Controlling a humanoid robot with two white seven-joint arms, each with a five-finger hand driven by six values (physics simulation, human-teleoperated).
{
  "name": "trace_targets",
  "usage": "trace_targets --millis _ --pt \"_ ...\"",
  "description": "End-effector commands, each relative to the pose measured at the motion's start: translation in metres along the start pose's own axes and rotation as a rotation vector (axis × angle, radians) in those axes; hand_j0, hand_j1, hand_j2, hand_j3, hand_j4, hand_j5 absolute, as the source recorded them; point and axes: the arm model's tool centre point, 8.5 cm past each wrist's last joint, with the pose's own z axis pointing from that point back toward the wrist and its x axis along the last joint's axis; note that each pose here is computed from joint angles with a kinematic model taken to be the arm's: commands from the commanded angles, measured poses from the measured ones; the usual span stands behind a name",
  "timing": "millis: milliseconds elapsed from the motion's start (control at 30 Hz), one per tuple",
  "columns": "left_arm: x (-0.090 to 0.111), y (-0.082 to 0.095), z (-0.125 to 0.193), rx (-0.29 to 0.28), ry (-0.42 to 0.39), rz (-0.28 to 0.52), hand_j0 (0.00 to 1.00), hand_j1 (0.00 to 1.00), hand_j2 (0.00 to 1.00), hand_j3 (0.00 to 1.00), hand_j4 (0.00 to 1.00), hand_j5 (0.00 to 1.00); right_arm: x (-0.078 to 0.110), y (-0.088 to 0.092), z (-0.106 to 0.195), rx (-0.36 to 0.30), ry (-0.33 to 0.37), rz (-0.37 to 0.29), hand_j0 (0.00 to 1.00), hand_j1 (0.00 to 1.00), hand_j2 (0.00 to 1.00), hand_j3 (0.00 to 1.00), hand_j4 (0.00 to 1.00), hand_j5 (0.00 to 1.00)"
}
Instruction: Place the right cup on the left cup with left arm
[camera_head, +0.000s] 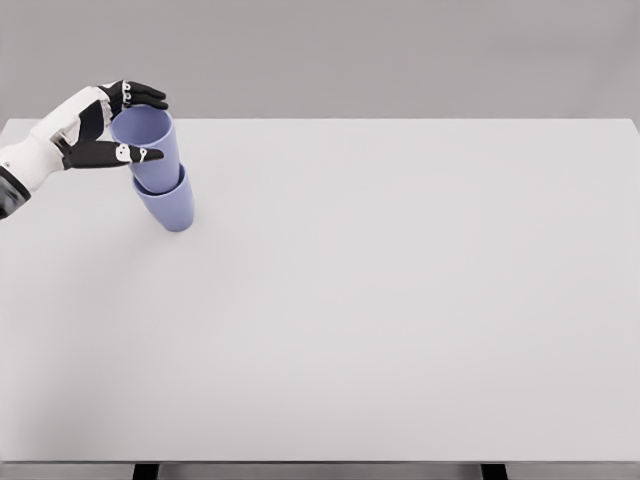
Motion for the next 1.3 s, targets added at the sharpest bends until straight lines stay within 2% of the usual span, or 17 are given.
trace_targets --millis 0,300,400,500,1167,1267 --pt "-0.0010 0.0002 0.0002 0.001 0.002 0.004 0.67 0.67 0.67 0.67 0.67 0.67 0.0000 -0.0001 0.0000 0.000 0.000 0.000 1.00 1.00 1.00 1.00 1.00 1.00" --pt "-0.0023 -0.0035 -0.0016 -0.005 0.001 0.009 0.68 0.68 0.68 0.68 0.68 0.68 0.0000 -0.0001 0.0000 0.000 0.000 0.000 1.00 1.00 1.00 1.00 1.00 1.00" --pt "-0.0023 -0.0040 -0.0017 -0.006 0.000 0.005 0.81 0.81 0.81 0.81 0.81 0.81 0.0000 -0.0001 0.0000 0.000 0.000 0.000 1.00 1.00 1.00 1.00 1.00 1.00" --pt "-0.0022 -0.0042 -0.0012 -0.008 -0.001 -0.003 0.90 0.90 0.90 0.90 0.90 0.90 0.0000 -0.0001 0.0000 0.000 0.000 0.000 1.00 1.00 1.00 1.00 1.00 1.00" --pt "0.0009 -0.0053 -0.0013 -0.012 -0.010 -0.007 0.94 0.94 0.94 0.94 0.94 0.94 0.0000 -0.0001 0.0000 0.000 0.000 0.000 1.00 1.00 1.00 1.00 1.00 1.00" --pt "0.0037 -0.0037 0.0016 -0.015 -0.015 -0.016 1.00 1.00 1.00 1.00 1.00 1.00 0.0000 -0.0001 0.0000 0.000 0.000 0.000 1.00 1.00 1.00 1.00 1.00 1.00"
